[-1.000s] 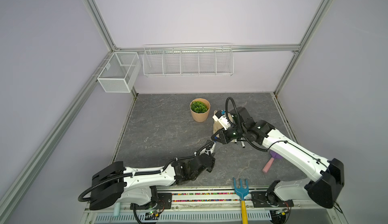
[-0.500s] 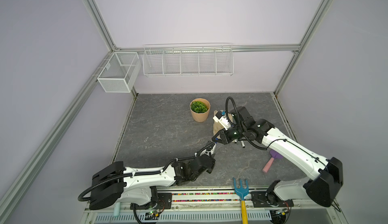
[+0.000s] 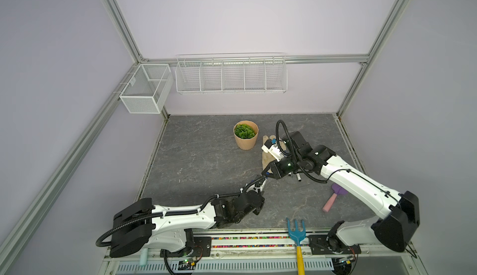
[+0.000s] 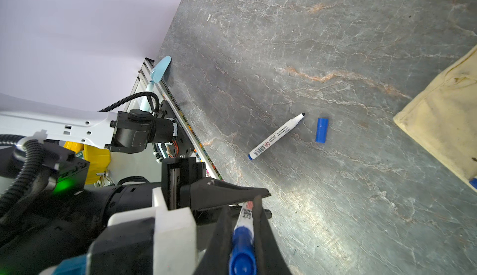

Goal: Insert the pens into the pen caps
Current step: 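Keep pushing the blue cap down with the right gripper while left holds marker upright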

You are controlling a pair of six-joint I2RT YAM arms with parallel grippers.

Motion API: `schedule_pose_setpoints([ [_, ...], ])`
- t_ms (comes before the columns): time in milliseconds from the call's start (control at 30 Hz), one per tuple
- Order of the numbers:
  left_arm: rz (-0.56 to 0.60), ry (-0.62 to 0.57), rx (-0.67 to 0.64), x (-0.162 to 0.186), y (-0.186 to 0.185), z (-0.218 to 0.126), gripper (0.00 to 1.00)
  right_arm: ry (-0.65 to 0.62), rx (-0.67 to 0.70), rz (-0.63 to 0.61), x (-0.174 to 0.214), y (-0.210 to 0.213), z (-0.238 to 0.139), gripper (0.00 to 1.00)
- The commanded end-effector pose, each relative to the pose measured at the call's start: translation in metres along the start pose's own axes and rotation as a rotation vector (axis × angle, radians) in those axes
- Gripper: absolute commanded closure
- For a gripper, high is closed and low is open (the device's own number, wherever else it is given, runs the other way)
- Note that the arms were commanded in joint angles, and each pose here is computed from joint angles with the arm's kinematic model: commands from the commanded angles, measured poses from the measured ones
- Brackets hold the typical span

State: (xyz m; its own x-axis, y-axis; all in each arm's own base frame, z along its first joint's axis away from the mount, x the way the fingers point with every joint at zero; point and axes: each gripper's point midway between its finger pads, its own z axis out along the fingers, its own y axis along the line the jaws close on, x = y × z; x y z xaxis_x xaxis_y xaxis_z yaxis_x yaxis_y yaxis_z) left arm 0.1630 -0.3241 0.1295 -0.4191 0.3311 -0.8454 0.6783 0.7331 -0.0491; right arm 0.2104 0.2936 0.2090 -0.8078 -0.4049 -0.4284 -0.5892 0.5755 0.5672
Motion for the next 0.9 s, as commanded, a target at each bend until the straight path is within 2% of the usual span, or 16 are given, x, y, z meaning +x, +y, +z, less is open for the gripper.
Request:
schedule_pose_setpoints([
  [0,-0.117,-0.264,0.018,-0.088,-0.007,-0.019,1.0,0.224,0.04,0.097,0.055,-0.014,0.013,0.89],
  [200,-0.109,-0.313,0.055,-0.098,-0.013,-0.026,1.0,0.234,0.062,0.155,0.057,-0.027,0.019,0.89],
  [533,-0.14,-0.365,0.088,-0.105,-0.012,-0.037,1.0,0.208,-0.024,0.221,0.051,-0.023,0.027,0.89],
  [867,-0.166,-0.407,0.129,-0.117,-0.018,-0.042,1.0,0.216,-0.075,0.186,0.049,-0.009,0.031,0.88],
])
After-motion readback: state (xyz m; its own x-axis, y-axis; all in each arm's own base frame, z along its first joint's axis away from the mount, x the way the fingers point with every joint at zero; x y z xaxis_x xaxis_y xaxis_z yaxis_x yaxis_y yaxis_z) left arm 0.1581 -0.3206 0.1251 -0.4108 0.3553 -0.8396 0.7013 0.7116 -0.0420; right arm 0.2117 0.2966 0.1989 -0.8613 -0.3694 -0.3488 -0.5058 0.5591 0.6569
